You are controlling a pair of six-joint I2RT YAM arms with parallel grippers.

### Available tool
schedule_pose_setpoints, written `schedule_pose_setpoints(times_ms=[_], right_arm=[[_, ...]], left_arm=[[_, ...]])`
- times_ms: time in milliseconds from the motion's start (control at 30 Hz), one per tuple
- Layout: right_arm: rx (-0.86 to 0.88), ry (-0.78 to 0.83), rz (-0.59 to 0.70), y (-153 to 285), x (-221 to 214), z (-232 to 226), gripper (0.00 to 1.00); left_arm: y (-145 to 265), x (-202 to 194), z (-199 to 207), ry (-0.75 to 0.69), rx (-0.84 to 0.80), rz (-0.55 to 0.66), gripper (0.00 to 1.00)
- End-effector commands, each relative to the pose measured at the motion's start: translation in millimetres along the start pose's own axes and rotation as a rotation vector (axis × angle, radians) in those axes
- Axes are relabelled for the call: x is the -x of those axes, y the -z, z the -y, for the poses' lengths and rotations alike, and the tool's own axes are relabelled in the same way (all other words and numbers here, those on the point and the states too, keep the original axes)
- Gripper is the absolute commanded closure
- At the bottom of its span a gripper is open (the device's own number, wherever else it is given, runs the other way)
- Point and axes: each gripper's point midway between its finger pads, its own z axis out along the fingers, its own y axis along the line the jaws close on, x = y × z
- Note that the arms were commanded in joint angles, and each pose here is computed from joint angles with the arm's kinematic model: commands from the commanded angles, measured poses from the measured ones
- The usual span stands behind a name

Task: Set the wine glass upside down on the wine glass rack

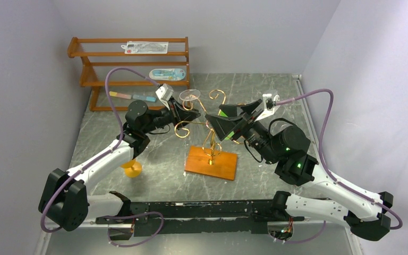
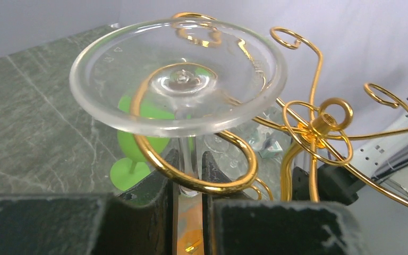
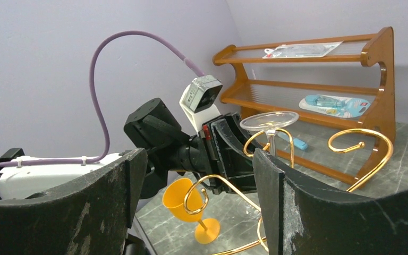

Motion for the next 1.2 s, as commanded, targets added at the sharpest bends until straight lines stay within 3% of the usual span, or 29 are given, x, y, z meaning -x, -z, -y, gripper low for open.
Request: schedule_pose_setpoints(times_ms=[0, 567, 1000, 1167], right_arm=[[0.008, -0.013, 0.015, 2, 2, -2, 0.23], [-0.024, -0.018, 0.0, 0, -1, 3, 0.24], [-0.034, -0.026, -0.006, 9, 6, 4, 0.25], [-0.049, -0.022, -0.018, 10, 13, 3, 0.25]], left_arm=[[0, 20, -4, -0.027, 0.056, 0.076, 0.95], [27, 9, 5, -0.12, 0.06, 0.123, 0.94], [47, -12, 3, -0.093, 0.131, 0.051, 0.52], [55, -13, -3, -0.084, 0.2, 0.005, 0.47]])
